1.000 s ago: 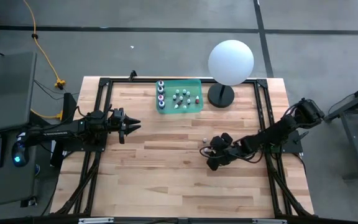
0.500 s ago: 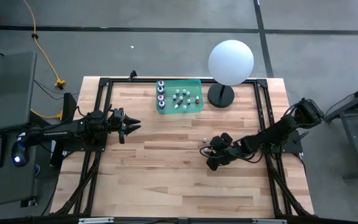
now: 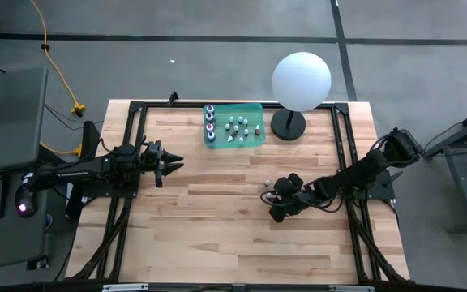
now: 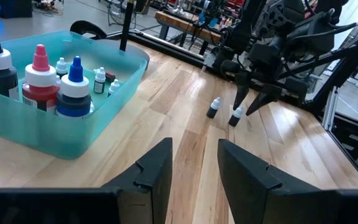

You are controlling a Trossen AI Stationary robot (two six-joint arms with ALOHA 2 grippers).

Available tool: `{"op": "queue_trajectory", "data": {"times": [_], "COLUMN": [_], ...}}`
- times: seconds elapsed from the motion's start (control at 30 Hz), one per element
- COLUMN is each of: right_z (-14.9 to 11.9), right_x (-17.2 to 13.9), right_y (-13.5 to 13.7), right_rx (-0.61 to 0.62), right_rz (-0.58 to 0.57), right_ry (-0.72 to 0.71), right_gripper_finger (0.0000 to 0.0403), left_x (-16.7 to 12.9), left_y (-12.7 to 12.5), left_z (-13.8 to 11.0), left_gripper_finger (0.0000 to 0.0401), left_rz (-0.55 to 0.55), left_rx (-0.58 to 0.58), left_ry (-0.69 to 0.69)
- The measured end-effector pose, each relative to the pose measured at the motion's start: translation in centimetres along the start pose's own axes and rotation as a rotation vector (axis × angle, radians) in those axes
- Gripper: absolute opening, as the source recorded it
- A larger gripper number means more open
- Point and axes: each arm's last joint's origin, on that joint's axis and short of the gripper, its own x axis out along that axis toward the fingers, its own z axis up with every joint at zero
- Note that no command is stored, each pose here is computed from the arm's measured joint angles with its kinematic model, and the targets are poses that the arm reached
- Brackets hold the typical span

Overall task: Pick & Place food coloring
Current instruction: Put the small light green food coloring bottle into the green bin

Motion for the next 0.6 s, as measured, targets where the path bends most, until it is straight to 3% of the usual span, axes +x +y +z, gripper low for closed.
{"op": "queue_trajectory", "data": {"times": [0.4,0.6], "right_z": [0.89,0.89], "right_x": [0.47,0.49], "right_y": [-0.36,-0.35], "right_rx": [0.002,-0.012], "right_rz": [0.031,0.044], "right_ry": [0.006,0.020], "right_gripper_finger": [0.0075,0.0066], "left_x": [0.00,0.00], "left_y": [0.00,0.00], "left_z": [0.00,0.00], "left_gripper_finger": [0.0127,0.0127], "left_rz": [0.000,0.000], "left_rx": [0.000,0.000], "left_ry": [0.000,0.000]}}
